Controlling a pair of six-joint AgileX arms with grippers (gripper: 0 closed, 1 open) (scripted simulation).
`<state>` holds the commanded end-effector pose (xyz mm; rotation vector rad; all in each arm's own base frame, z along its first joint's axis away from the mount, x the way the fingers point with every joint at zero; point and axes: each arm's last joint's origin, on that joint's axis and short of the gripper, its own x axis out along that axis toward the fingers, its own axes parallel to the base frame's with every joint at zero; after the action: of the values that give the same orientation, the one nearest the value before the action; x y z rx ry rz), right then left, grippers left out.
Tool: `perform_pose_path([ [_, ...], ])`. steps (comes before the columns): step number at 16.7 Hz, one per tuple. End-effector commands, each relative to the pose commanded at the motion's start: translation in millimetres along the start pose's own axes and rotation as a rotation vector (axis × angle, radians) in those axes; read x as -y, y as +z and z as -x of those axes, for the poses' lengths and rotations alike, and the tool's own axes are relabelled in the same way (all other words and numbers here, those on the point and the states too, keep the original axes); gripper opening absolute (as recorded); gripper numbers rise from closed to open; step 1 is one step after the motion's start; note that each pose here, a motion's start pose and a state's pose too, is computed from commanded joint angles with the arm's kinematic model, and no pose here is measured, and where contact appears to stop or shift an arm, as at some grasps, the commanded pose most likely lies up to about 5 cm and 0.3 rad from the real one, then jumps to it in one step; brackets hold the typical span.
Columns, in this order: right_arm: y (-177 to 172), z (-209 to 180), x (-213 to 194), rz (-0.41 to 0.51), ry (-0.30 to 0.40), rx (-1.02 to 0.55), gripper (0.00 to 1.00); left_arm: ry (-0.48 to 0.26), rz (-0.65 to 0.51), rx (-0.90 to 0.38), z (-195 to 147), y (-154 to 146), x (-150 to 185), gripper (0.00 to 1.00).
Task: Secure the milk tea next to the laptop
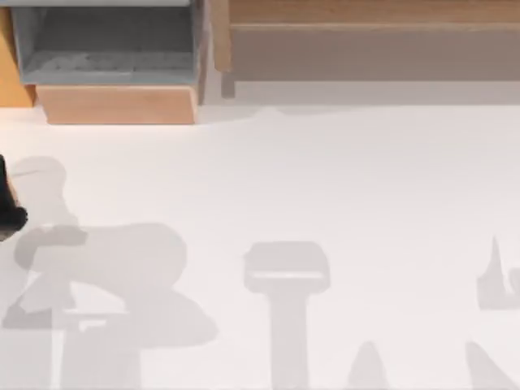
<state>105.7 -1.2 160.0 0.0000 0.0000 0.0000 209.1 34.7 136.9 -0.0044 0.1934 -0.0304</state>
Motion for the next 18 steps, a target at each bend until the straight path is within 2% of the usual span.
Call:
perform_pose_path([
  [8,0.0,0.0,0.0,0.000,0.000,0.000,1.00,-0.001,-0.003,-0.002,0.4,-0.9,0.5,0.00],
  [18,0.0,0.0,0.0,0.000,0.000,0.000,1.00,0.015,-0.022,0.082,9.0,-8.2,6.5,0.00],
])
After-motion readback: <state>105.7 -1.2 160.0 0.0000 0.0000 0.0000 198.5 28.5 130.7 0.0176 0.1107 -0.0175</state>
